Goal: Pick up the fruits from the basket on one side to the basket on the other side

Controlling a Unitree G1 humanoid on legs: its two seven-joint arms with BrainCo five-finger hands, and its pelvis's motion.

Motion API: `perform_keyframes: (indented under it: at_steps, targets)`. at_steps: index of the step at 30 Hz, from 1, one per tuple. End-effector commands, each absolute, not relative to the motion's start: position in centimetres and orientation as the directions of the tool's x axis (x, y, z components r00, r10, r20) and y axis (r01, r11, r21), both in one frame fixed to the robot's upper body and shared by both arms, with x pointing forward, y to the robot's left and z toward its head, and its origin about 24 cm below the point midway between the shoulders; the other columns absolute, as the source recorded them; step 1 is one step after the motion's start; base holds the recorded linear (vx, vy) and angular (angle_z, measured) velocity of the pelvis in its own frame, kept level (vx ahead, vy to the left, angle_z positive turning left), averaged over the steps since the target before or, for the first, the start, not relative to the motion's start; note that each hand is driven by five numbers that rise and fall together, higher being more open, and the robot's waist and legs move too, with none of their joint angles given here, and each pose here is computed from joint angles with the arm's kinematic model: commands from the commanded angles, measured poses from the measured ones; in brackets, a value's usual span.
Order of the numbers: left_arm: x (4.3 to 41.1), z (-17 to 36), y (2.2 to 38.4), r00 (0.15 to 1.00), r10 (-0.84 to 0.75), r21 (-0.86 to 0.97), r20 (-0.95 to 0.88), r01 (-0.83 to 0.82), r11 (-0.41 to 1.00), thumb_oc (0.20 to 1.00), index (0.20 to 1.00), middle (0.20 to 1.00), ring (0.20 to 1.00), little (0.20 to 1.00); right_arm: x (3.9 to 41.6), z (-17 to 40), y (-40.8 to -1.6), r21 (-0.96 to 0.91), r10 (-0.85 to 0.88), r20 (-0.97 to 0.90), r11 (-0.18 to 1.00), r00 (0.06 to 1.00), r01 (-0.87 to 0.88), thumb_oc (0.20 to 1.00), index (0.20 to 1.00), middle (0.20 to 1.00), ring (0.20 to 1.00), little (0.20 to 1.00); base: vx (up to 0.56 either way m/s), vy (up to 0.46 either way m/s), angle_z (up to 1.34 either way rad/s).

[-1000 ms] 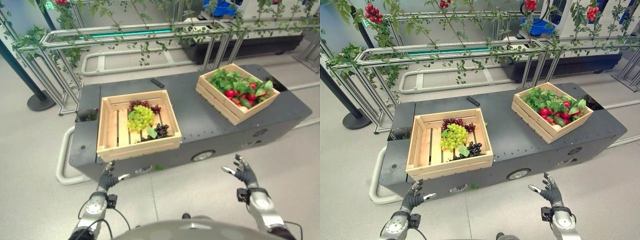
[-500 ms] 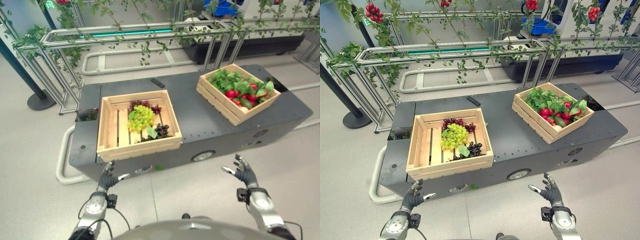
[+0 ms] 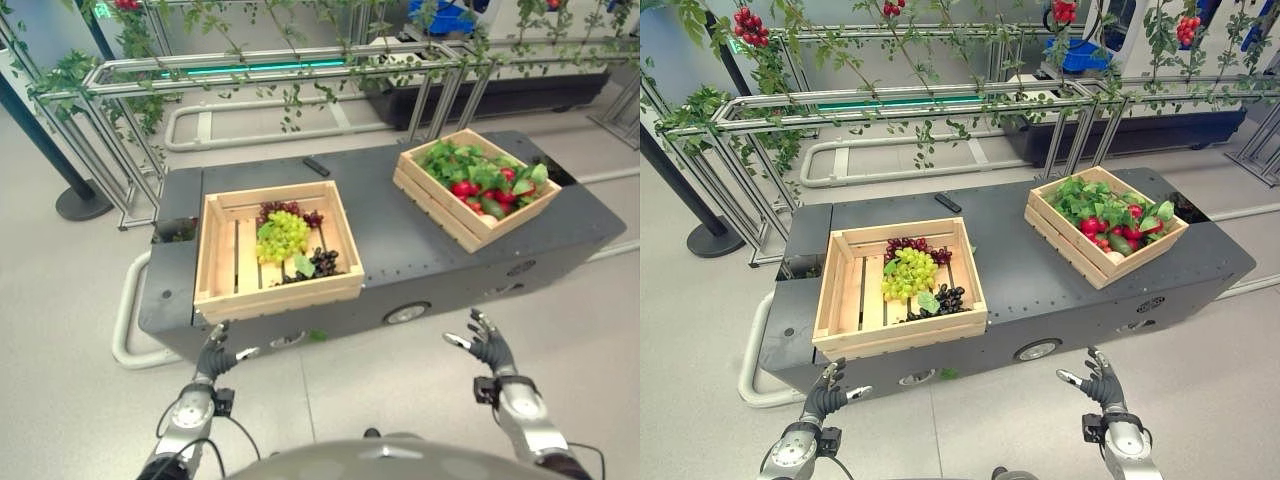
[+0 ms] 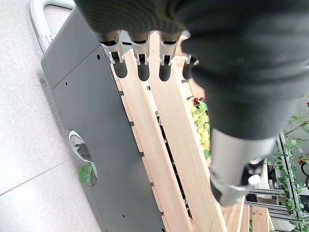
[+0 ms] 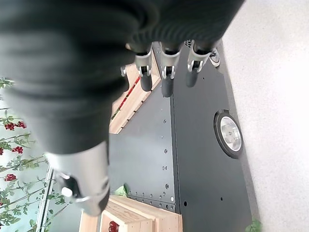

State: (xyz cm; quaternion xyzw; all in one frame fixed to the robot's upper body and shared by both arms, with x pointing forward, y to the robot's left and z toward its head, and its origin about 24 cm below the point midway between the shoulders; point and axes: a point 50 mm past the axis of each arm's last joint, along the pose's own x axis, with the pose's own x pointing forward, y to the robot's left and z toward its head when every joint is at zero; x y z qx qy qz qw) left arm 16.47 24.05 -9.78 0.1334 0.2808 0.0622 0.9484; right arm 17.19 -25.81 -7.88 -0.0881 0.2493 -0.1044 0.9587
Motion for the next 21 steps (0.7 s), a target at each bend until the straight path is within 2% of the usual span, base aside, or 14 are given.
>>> perform_keyframes:
  at_steps: [1, 21]
  targets:
    - [18.88, -8.25, 23.59, 0.896, 0.159, 0.313, -0.415, -0.024, 0.949, 1.0, 1.0, 1.0, 1.0, 1.0, 19.54, -6.55, -25.14, -0.211, -0.23, -0.365, 0.964, 0.902, 0.16, 1.0, 1.0, 1.0, 1.0, 1.0, 0.0, 0.0, 0.0]
    - [18.86, -8.2, 23.67, 0.896, 0.162, 0.314, -0.414, -0.026, 0.949, 1.0, 1.0, 1.0, 1.0, 1.0, 19.38, -6.74, -25.24, -0.218, -0.233, -0.375, 0.963, 0.897, 0.159, 1.0, 1.0, 1.0, 1.0, 1.0, 0.0, 0.0, 0.0]
